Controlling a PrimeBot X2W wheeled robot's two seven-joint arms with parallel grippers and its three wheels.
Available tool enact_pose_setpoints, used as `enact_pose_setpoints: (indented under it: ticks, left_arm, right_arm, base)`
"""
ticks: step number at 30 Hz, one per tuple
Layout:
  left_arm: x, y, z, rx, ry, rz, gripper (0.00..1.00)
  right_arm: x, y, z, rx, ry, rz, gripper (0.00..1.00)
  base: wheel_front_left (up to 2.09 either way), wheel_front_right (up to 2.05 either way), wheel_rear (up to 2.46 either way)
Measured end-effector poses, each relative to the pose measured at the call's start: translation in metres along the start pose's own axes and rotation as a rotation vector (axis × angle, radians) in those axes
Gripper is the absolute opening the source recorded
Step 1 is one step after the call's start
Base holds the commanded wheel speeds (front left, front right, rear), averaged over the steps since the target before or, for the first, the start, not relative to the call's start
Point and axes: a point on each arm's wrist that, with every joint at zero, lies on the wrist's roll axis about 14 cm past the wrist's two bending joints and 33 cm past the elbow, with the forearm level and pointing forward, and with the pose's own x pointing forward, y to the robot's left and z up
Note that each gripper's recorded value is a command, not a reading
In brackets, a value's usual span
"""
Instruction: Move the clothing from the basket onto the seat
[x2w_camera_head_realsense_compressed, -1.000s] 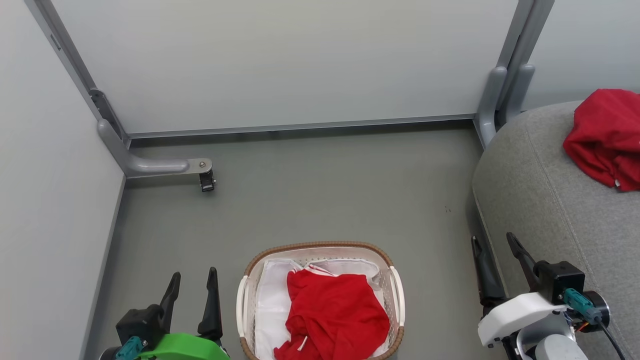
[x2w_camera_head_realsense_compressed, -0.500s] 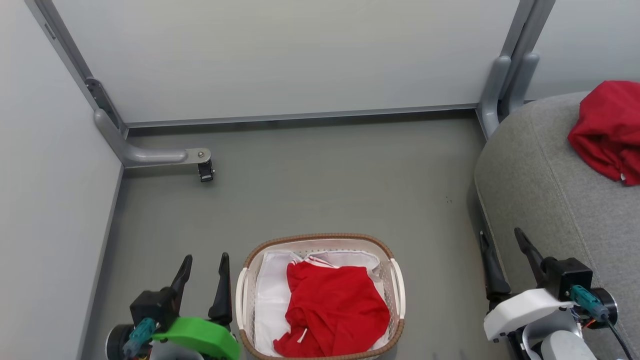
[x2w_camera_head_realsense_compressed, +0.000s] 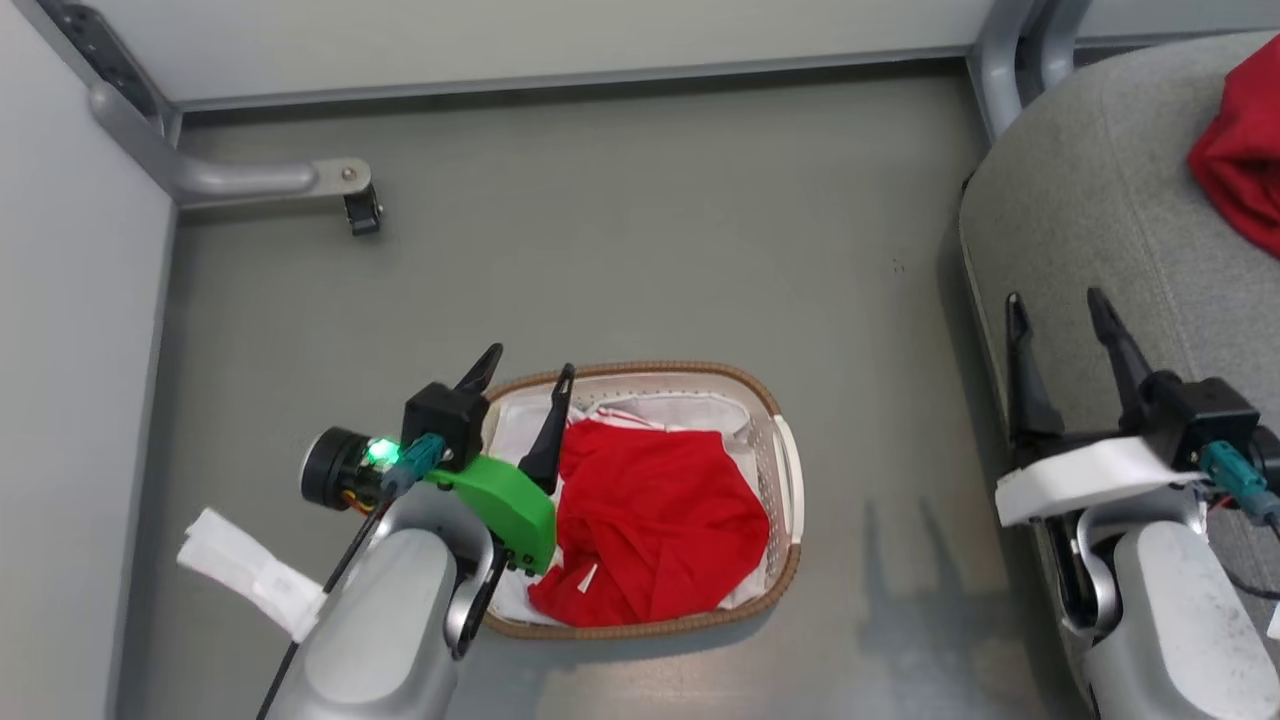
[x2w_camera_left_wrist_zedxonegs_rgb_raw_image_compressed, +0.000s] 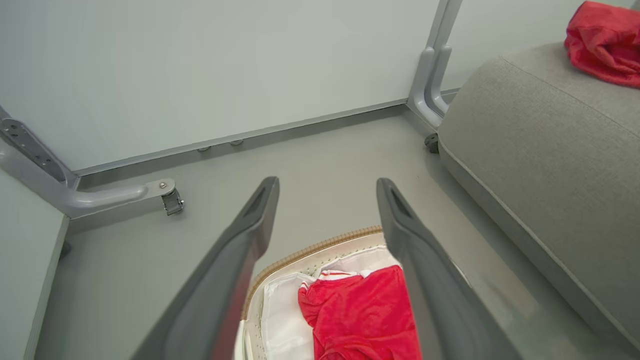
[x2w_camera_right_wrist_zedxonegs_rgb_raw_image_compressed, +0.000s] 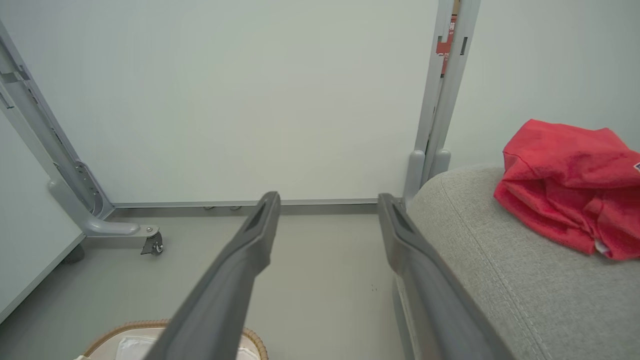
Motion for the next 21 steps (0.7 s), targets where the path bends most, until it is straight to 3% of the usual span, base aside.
enact_pose_setpoints:
  ticks: [9,21]
  left_arm:
    - [0.051,-0.017,-0.092,0.086,0.305,-0.164,1.00]
    - [0.083,-0.039,-0.213,0.137,0.594,-0.362,1.00]
  right_arm:
    - [0.056,-0.014,-0.011,-0.013,-0.043,-0.016,1.00]
    - [0.090,-0.029,-0.074,-0.025,0.023,-0.012,1.00]
  base:
    - [0.00,0.00,0.00]
    - [0.00,0.00,0.00]
